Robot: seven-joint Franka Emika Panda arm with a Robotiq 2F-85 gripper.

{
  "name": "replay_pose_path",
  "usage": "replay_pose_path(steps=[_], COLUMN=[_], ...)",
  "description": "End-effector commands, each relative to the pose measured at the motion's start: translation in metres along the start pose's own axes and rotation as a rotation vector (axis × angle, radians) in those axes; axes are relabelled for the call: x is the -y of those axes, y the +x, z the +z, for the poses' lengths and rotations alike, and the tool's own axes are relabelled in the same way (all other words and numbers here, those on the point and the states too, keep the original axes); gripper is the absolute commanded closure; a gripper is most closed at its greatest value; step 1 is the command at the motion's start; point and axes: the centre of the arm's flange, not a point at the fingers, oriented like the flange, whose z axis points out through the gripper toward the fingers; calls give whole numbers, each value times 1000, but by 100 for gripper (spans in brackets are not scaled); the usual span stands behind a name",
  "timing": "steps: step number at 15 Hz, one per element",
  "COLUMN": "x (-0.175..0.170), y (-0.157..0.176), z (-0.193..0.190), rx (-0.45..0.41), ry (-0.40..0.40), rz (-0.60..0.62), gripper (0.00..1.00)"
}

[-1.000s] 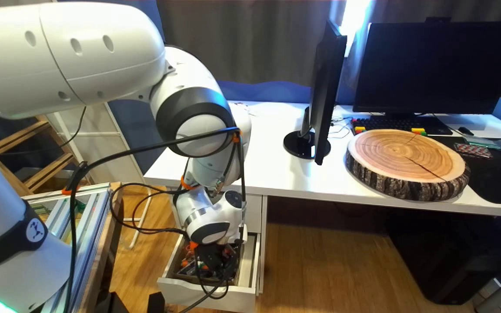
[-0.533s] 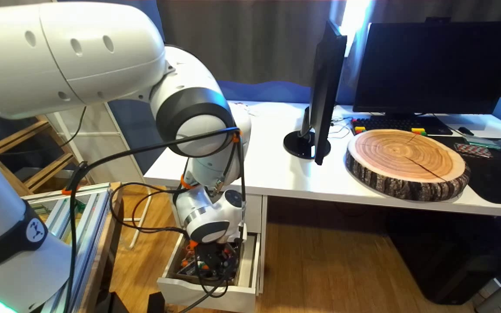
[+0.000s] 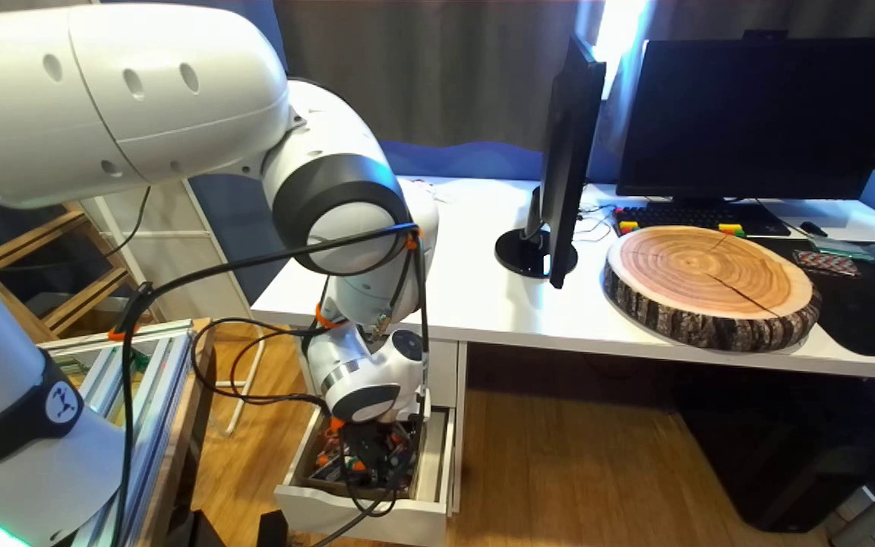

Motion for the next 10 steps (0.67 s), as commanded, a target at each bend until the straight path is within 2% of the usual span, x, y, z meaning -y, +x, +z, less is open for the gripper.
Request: replay_pose_path(steps=[1, 6, 7, 8, 10], x=[-1, 1, 1, 3, 6], y=[1, -11, -10, -7, -2], z=[20, 5, 6, 9, 14], rx=[-12, -26, -30, -37, -56], ry=[11, -19, -23, -26, -43], rz=[18, 41, 41, 40, 31], gripper=[100, 100, 74, 72, 59])
